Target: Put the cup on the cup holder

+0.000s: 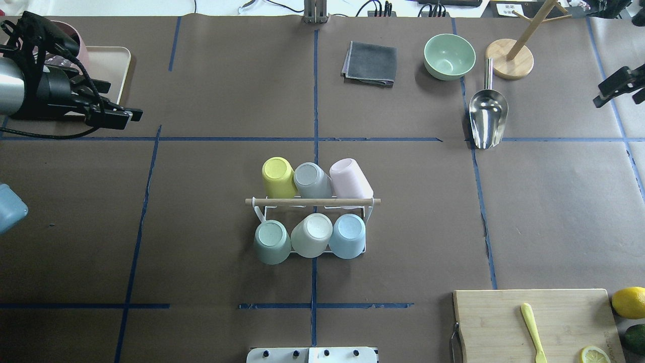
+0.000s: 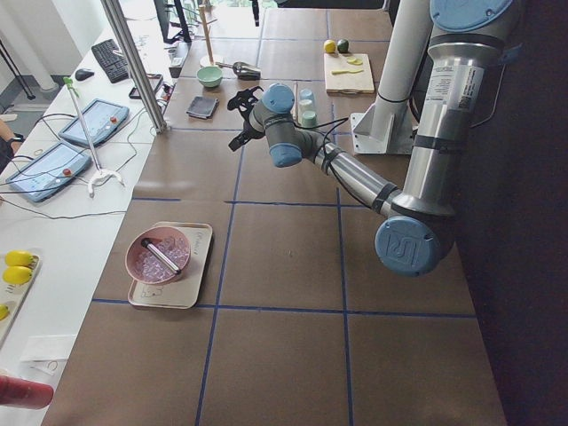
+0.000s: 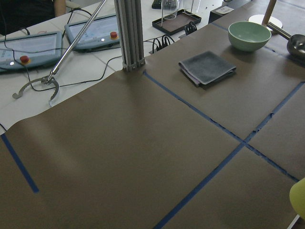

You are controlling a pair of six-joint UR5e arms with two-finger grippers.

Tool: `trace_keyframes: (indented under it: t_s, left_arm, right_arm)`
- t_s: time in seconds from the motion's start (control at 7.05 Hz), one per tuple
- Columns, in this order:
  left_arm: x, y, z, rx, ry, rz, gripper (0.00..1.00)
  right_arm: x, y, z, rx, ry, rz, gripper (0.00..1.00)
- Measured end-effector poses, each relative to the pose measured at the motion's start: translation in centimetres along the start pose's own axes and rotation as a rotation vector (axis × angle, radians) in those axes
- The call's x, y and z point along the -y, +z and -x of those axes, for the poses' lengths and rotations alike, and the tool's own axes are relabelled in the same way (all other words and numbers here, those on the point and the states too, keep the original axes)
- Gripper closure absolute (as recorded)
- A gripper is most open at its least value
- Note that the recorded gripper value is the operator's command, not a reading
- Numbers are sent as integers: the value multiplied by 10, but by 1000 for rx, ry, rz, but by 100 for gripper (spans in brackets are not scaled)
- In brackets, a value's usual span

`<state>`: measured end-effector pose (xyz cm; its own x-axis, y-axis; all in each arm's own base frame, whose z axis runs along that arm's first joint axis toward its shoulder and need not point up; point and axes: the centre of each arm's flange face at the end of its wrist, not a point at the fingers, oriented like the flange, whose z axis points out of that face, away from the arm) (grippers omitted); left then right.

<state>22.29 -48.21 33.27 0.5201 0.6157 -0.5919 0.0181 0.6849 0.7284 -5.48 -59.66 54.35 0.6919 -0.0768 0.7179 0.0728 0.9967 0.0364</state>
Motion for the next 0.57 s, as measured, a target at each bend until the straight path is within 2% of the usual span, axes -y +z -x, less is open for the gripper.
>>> trace_keyframes:
  t_s: [0.14, 0.28, 0.57]
  left_arm:
    - [-19, -6, 23, 6, -75, 106, 0]
    - [-42, -18, 51, 35, -157, 178, 0]
    - [-91, -64, 123, 125, -351, 252, 0]
  right_arm:
    - [-16, -17, -44, 1, 39, 10, 0]
    - [-43, -26, -93, 5, 41, 18, 0]
    - [-109, -26, -158, 3, 52, 25, 0]
